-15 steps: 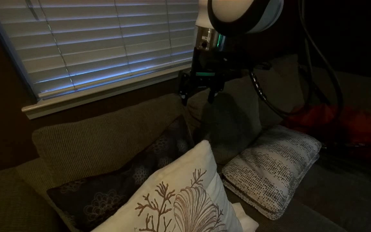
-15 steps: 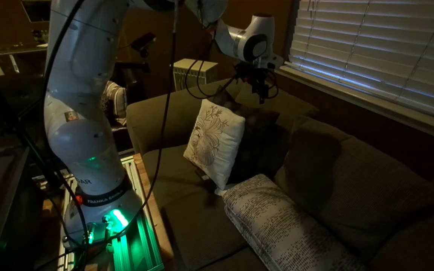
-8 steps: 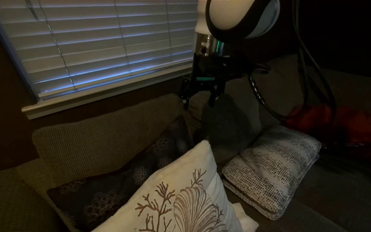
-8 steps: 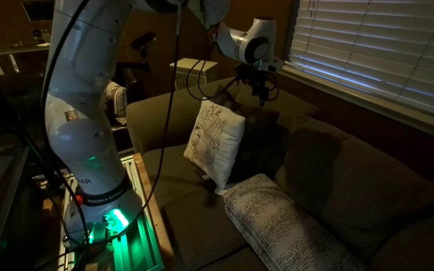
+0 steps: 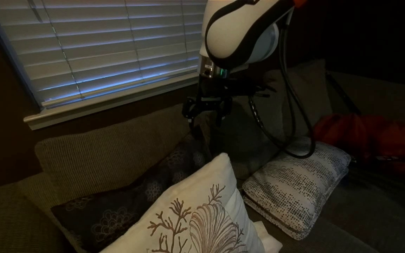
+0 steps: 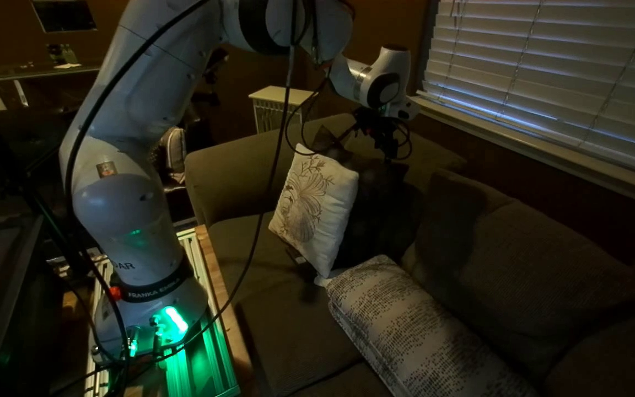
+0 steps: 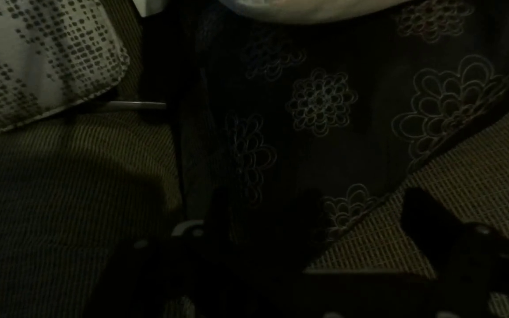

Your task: Put the black pillow on top of the stacked pillows on the right.

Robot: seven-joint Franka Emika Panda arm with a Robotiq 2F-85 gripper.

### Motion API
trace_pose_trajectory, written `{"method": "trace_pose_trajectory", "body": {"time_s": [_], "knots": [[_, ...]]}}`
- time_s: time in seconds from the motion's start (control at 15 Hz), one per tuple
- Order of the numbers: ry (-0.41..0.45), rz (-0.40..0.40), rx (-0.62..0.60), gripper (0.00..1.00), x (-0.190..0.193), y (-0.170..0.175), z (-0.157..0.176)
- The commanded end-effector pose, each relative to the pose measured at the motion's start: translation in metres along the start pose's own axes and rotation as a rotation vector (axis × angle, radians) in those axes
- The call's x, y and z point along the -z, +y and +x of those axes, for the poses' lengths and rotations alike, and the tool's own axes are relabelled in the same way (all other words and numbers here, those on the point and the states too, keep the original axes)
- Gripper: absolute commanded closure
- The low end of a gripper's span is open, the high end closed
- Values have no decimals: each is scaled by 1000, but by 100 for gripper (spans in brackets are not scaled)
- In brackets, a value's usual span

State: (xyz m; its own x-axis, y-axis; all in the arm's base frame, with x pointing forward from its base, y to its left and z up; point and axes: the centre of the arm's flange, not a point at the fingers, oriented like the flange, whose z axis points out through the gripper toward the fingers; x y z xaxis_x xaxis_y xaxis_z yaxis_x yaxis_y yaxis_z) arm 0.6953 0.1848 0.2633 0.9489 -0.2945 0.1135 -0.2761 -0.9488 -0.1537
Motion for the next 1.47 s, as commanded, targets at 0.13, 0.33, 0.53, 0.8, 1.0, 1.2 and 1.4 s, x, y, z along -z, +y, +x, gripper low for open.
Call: {"method": "trace_pose_trajectory", "body": {"time_s": [0.13, 0.33, 0.53, 0.8, 1.0, 1.2, 1.4], "knots": [[-81, 59, -22, 0, -32, -35, 36], [-147, 58, -47, 0, -45, -42, 42], [-200, 38, -62, 0, -58, -46, 48], [-200, -10, -40, 0, -72, -51, 52], [-143, -52, -15, 0, -79, -58, 52], [-103, -81, -8, 0, -87, -67, 50], [-86, -112, -15, 26, -93, -73, 48]]}}
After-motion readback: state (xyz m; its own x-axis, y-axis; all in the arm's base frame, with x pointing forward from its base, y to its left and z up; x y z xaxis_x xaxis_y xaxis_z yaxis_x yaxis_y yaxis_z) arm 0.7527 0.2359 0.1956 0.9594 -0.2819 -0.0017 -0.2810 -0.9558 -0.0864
